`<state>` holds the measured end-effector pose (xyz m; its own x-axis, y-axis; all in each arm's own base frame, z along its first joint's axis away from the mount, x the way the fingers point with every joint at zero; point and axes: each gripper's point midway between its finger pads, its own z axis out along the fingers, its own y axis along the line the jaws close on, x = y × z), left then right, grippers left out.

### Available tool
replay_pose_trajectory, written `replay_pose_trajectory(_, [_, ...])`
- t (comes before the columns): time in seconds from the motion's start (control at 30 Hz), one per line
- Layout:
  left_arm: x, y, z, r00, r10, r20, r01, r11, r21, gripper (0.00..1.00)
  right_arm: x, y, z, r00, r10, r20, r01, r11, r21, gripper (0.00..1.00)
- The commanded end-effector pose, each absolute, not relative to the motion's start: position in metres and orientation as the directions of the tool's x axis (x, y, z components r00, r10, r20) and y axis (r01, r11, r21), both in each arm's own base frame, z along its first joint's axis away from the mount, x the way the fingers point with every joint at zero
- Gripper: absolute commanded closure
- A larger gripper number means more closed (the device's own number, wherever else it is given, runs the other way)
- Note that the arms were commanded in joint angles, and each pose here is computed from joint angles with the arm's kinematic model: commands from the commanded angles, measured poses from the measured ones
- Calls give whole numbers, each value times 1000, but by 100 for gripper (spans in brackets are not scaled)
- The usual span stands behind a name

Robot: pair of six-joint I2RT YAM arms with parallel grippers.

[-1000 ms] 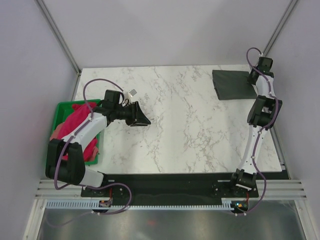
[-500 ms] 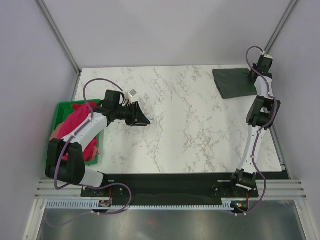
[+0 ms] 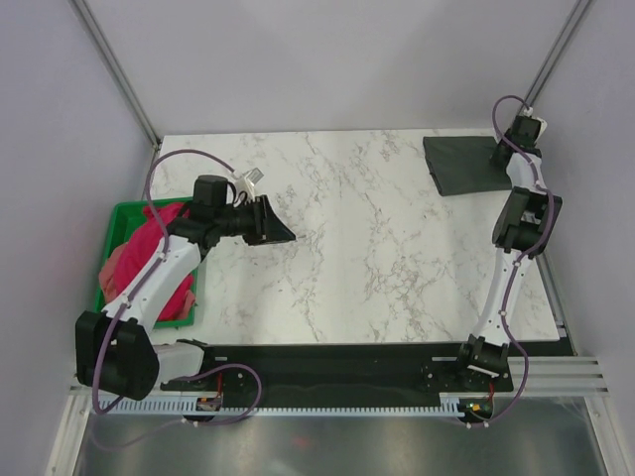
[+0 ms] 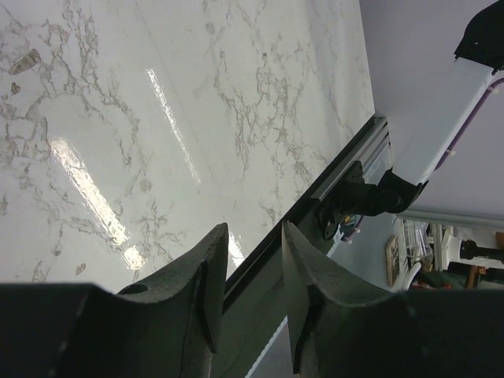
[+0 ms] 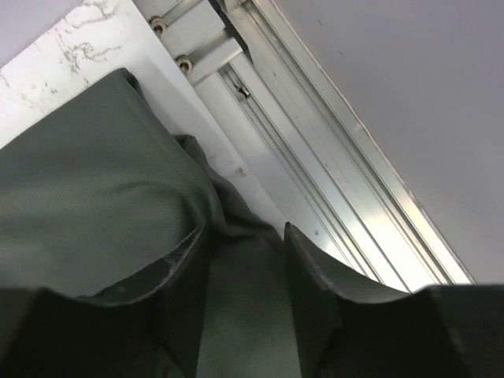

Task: Fold and stack the t-shirts
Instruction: Neatly place the folded tshirt to the corner, then reset both grippers

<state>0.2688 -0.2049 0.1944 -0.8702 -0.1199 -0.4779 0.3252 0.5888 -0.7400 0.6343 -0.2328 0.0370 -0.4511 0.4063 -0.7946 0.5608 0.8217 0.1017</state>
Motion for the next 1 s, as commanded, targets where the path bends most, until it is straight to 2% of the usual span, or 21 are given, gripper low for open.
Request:
replay_pose_trajectory(0.0, [276,-206,230,-818,-149,-555,384,577,-721,59,625,-240,113,-345,428,-835,609,779,147,49])
replay_pose_trajectory(0.1, [280,-208,249,-796,-165,-582,407,566,-717,59,602,-241,158,-293,445,-846,660,735,158,34])
replay_pose_trajectory(0.13, [281,-208,255,-790,-167,-589,415,561,-716,58,589,-238,183,-261,454,-852,672,719,177,23])
replay_pose_trajectory(0.17, [285,-209,269,-771,-176,-612,436,555,-708,57,575,-238,192,-261,464,-846,694,699,169,17])
replay_pose_trajectory(0.2, [287,-210,276,-762,-181,-621,444,552,-706,56,566,-234,200,-257,476,-841,701,691,177,3])
replay_pose_trajectory(0.33, [294,-212,312,-720,-200,-665,492,528,-692,54,513,-191,245,-280,550,-787,658,707,260,2])
replay_pose_trajectory(0.37, [297,-211,322,-700,-212,-682,501,535,-680,53,499,-175,241,-328,574,-750,642,718,269,2])
replay_pose_trajectory(0.4, [299,-211,326,-690,-216,-691,506,539,-673,47,491,-154,242,-373,593,-714,593,744,308,2])
replay_pose_trajectory(0.5, [305,-207,336,-658,-228,-718,517,557,-650,45,449,-92,241,-495,590,-638,467,800,378,2])
replay_pose_trajectory(0.57, [305,-205,338,-633,-214,-744,539,568,-622,33,413,-54,239,-531,560,-636,409,827,387,2])
replay_pose_trajectory(0.6, [306,-204,336,-625,-212,-751,541,576,-612,26,395,-33,260,-520,544,-659,339,839,426,2])
replay_pose_trajectory(0.63, [305,-202,336,-620,-211,-756,542,582,-607,23,379,-6,242,-577,525,-625,295,848,440,2])
replay_pose_trajectory(0.77, [297,-199,326,-642,-228,-732,510,587,-629,16,333,62,255,-564,463,-684,80,855,512,2])
replay_pose_trajectory(0.8, [293,-200,324,-651,-231,-723,505,579,-640,0,317,72,266,-538,458,-708,22,847,531,2])
replay_pose_trajectory(0.83, [289,-200,316,-672,-228,-704,493,572,-656,0,305,79,249,-566,477,-673,31,828,560,2])
replay_pose_trajectory(0.97, [265,-207,304,-725,-180,-665,515,499,-696,0,282,85,246,-556,508,-658,10,796,605,2])
